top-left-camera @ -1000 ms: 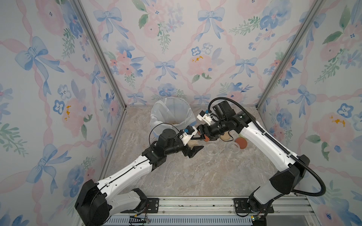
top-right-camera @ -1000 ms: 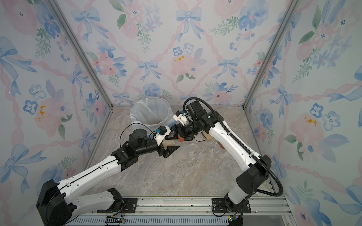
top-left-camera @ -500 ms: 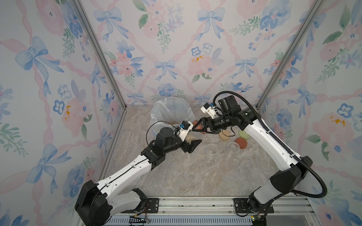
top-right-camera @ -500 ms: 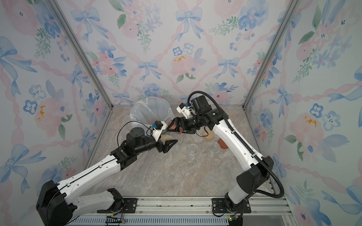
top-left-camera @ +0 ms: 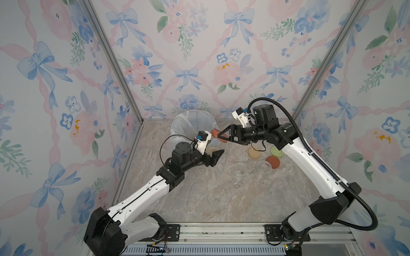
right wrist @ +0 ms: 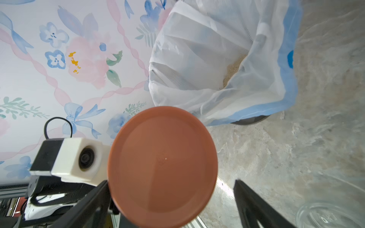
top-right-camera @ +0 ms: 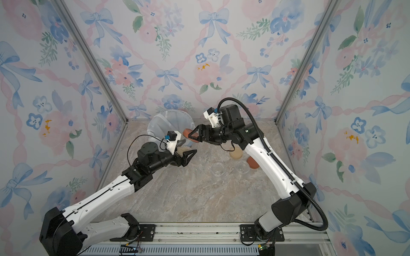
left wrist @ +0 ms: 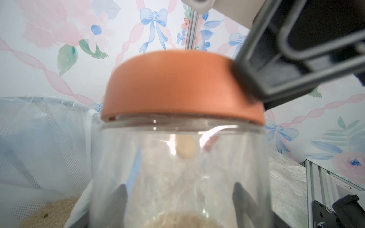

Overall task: Empty moldy rice from jars
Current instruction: Unscrew the lid from the jar.

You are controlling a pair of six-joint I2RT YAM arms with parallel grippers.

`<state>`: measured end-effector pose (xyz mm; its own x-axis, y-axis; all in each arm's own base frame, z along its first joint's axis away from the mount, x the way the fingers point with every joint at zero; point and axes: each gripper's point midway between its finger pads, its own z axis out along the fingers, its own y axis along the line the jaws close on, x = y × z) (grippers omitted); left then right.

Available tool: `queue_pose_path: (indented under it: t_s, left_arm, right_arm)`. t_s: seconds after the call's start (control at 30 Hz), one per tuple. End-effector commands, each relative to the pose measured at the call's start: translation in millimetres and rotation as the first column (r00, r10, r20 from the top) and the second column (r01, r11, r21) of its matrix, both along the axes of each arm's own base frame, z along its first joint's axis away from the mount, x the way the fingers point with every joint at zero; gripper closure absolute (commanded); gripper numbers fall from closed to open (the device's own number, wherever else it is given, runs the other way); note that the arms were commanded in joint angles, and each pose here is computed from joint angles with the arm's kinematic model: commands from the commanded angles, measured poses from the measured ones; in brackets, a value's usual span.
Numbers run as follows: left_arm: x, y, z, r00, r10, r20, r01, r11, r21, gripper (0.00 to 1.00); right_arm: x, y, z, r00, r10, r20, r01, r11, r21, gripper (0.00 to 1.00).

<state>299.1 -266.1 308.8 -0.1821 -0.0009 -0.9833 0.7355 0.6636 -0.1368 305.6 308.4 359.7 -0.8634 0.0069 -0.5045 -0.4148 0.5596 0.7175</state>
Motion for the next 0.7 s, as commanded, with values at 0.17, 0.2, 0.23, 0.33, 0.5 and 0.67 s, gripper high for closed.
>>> queue_pose_path:
  t_s: [0.17,0.2,0.23,0.33,0.5,0.67]
  left_arm:
    - [4,13,67,0.989,0.075,0.131,-0.055,0.987,-0.149,1.00]
    - [4,13,68,0.989,0.075,0.131,-0.055,0.987,-0.152,1.00]
    - [4,14,69,0.989,0.077,0.129,-0.056,0.986,-0.156,1.00]
    - [6,16,70,0.988,0.095,0.124,-0.074,0.984,-0.164,1.00]
    - [8,22,76,0.983,0.130,0.126,-0.106,0.978,-0.181,1.00]
    - [9,24,78,0.982,0.141,0.123,-0.116,0.975,-0.191,1.00]
  right_arm:
    - [25,23,37,0.978,-0.157,0.135,0.156,0.988,0.014,0.03]
    - [26,25,38,0.976,-0.162,0.148,0.164,0.986,0.000,0.03]
    - [27,26,40,0.971,-0.176,0.163,0.181,0.983,-0.019,0.03]
    - [36,34,26,0.969,-0.192,0.155,0.207,0.975,-0.082,0.03]
    - [40,44,19,0.968,-0.196,0.157,0.215,0.971,-0.109,0.03]
    - [43,44,19,0.964,-0.199,0.174,0.222,0.968,-0.119,0.03]
